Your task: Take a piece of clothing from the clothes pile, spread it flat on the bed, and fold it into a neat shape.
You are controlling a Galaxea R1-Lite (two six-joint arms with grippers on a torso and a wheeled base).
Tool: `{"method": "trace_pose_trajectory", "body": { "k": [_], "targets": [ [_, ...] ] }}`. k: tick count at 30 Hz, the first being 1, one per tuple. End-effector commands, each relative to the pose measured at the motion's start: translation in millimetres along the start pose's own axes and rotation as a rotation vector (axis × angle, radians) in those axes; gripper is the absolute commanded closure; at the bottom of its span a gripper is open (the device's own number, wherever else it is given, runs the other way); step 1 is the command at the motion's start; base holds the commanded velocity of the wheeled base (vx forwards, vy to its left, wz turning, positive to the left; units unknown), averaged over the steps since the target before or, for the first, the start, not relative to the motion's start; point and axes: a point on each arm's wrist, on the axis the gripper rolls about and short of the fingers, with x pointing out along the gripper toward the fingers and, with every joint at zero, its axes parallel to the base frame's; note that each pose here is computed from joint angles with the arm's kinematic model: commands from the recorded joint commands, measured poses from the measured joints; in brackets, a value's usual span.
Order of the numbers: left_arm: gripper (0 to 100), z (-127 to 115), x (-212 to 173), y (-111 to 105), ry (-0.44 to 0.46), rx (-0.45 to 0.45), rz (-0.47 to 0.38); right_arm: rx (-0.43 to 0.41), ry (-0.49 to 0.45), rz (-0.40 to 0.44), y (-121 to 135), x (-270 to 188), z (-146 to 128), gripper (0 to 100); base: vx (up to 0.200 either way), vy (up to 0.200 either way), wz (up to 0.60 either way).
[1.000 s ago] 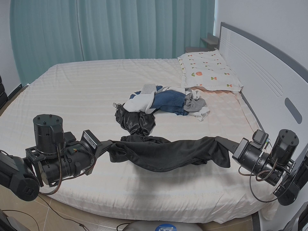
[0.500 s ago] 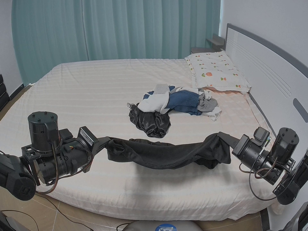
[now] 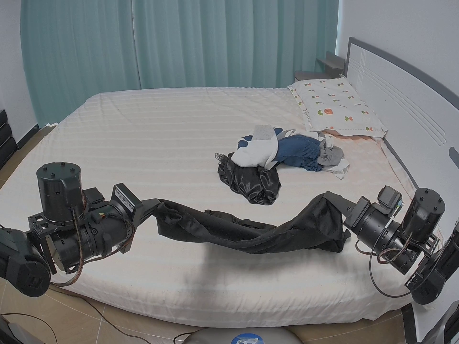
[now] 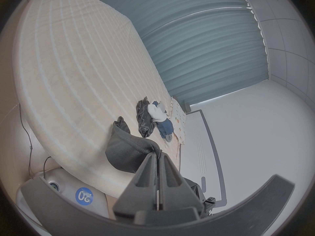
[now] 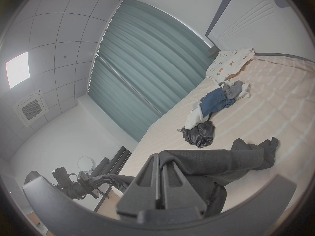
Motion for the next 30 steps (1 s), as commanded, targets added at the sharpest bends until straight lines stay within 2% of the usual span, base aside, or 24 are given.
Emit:
{"method": "trace_pose_trajectory", "body": {
  "k": [1,30],
  "targets": [
    [100,0.5,-1.0,-1.0,-0.001,0.0,-0.006,0.0,-0.006,0.006,0.4,0.7,0.4,100,0.0,0.2,0.0],
    [100,-1.4,-1.0,2.3,0.014,0.0,0.004,0.006,0.004,-0.012,-4.7,3.6,-2.1,100,0.0,0.2,0.0]
  ]
}}
